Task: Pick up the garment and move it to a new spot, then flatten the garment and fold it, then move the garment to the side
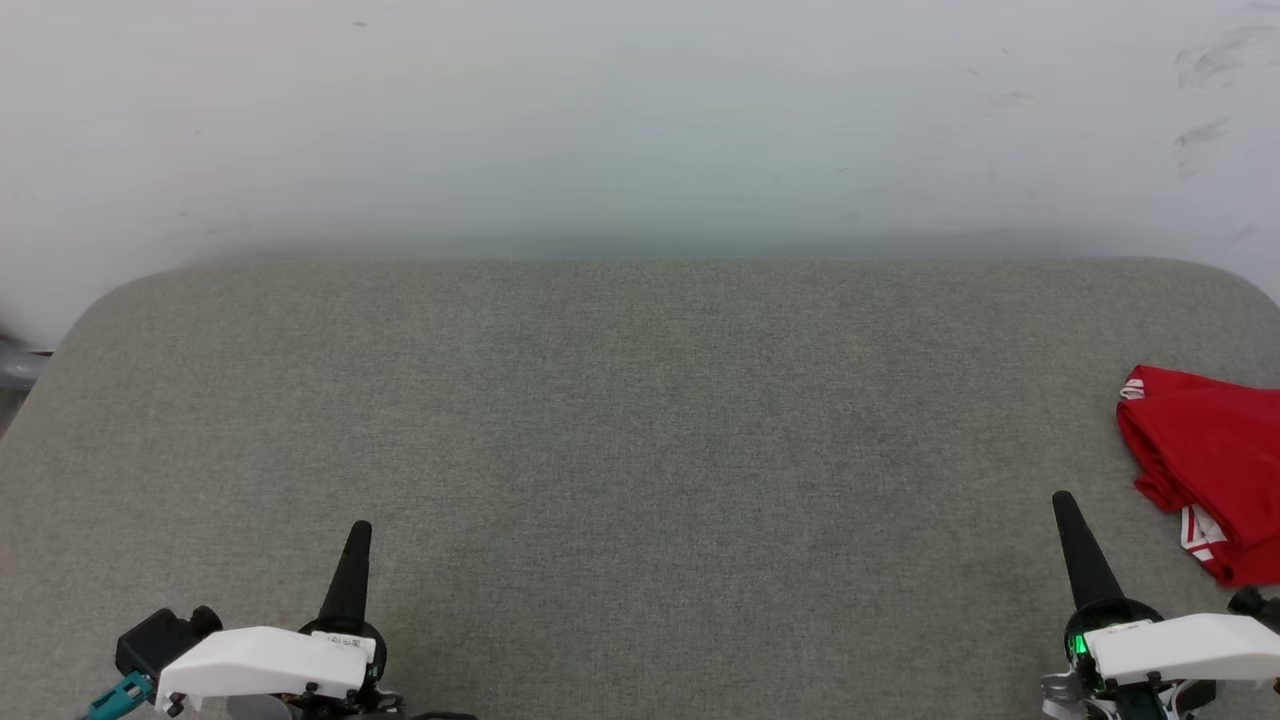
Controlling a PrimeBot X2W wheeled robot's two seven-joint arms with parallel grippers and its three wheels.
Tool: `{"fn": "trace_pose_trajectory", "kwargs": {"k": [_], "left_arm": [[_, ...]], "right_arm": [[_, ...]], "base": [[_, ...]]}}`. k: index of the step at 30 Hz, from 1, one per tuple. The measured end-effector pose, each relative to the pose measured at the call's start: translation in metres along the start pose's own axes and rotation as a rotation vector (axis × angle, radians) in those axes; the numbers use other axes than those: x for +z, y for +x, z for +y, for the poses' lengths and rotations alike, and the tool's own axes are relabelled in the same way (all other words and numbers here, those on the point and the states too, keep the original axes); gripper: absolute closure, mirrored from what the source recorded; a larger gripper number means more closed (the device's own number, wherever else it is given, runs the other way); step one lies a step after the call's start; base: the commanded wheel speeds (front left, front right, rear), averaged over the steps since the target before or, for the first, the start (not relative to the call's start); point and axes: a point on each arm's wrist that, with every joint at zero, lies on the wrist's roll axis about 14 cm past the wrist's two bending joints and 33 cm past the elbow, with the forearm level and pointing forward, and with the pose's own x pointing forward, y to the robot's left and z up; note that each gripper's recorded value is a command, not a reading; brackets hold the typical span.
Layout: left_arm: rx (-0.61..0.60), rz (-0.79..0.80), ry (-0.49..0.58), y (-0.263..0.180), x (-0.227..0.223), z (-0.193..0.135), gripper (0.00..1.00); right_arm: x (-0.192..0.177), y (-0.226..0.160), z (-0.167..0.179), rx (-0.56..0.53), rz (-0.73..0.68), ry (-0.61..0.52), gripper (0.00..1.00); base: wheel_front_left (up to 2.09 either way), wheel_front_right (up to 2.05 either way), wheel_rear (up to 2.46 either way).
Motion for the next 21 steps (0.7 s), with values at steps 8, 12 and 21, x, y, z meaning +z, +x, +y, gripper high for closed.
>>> {"fn": "trace_pose_trajectory", "kwargs": {"k": [8, 12, 21], "left_arm": [[-0.006, 0.007, -0.081, 0.0023, 0.0003, -0.0005, 1.0], [-0.016, 0.007, -0.14, 0.0044, 0.0014, -0.0024, 1.0], [-0.034, 0.006, -0.223, 0.0081, 0.0042, -0.0063, 1.0]], "right_arm": [[0.0001, 0.004, 0.0019, 0.004, 0.005, 0.076, 1.0], [-0.0003, 0.0059, 0.0018, 0.004, 0.01, 0.131, 1.0], [-0.0003, 0.0097, 0.0038, 0.009, 0.017, 0.206, 1.0]], "base": [[0.0, 0.0, 0.0], [0.0, 0.0, 0.0], [0.0, 0.0, 0.0]]}}
